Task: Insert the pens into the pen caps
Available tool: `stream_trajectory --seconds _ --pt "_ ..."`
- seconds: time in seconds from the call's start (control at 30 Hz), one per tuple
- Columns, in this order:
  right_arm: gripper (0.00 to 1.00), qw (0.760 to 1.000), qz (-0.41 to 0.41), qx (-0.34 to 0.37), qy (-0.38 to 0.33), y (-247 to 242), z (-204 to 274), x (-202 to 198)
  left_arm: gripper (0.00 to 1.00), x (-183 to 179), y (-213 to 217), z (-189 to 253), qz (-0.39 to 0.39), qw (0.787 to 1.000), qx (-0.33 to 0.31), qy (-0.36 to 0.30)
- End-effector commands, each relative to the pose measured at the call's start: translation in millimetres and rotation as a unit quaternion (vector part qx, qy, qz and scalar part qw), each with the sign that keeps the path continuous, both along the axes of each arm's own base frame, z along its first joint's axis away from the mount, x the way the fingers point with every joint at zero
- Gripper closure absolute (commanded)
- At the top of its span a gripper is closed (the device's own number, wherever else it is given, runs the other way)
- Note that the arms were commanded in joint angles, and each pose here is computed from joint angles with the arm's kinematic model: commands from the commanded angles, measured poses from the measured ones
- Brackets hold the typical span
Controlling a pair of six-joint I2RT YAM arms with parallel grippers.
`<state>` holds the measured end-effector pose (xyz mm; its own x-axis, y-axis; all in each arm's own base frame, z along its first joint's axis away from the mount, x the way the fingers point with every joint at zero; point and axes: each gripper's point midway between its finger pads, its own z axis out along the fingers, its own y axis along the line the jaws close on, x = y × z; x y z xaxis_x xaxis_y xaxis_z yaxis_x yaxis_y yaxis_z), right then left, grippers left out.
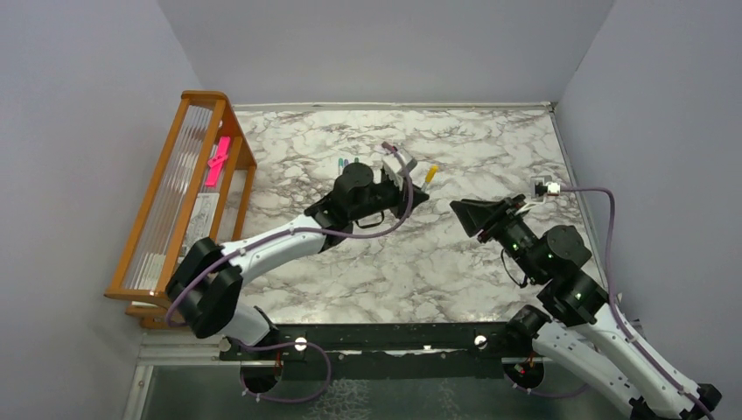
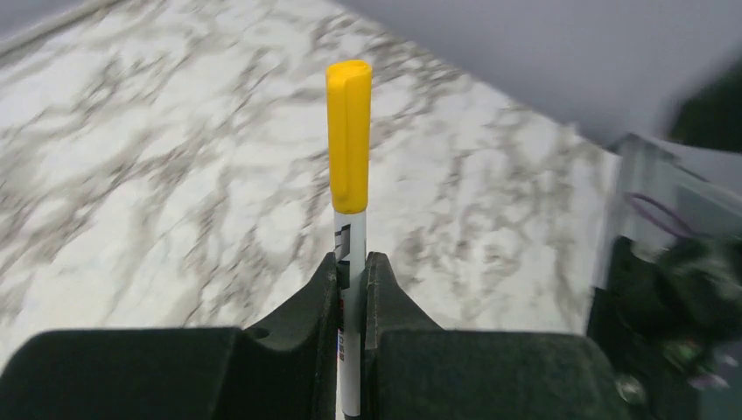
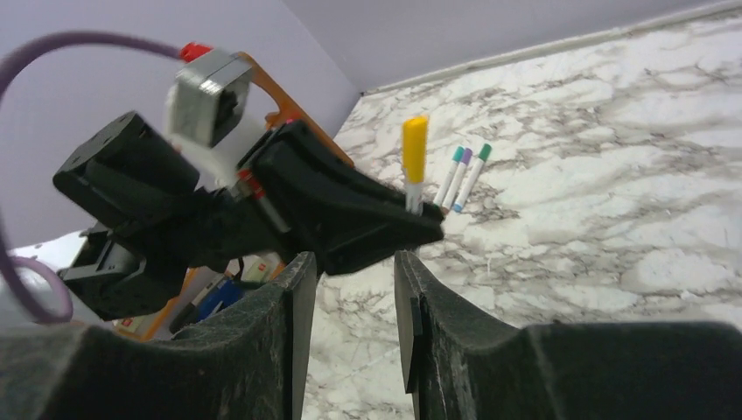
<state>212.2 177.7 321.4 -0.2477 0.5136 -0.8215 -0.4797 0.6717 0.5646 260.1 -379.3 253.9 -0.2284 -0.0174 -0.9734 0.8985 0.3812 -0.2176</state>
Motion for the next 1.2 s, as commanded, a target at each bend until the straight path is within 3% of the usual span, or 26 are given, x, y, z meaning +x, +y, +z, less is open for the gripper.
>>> stream_trajectory --seconds 0.0,0.07,0.2,0.57,0.7,0.93,1.17 --pt "0.63 0.998 -0.037 -0.024 0.052 -16 -40 -1 1.0 91 40 -69 0.25 0.957 0.117 0.085" --pt "0.63 0.997 -0.038 -0.026 0.06 -19 -48 -4 1.0 120 61 -104 0.317 0.925 0.156 0.14" --pt "0.64 0.995 -0.043 -0.036 0.077 -23 -64 -6 1.0 154 71 -154 0.315 0.908 0.163 0.223" --pt "0.68 0.99 -0.045 -0.061 0.118 -23 -110 -7 1.0 220 105 -208 0.424 0.831 0.269 0.24" --pt "0.69 0.987 -0.048 -0.072 0.136 -22 -126 -5 0.94 226 110 -218 0.44 0.819 0.271 0.248" --pt "0.71 0.985 -0.05 -0.081 0.146 -21 -138 -3 0.93 230 136 -229 0.477 0.794 0.279 0.254" --pt "0.71 0.984 -0.04 -0.082 0.151 -14 -145 -1 0.71 232 138 -235 0.464 0.799 0.282 0.26"
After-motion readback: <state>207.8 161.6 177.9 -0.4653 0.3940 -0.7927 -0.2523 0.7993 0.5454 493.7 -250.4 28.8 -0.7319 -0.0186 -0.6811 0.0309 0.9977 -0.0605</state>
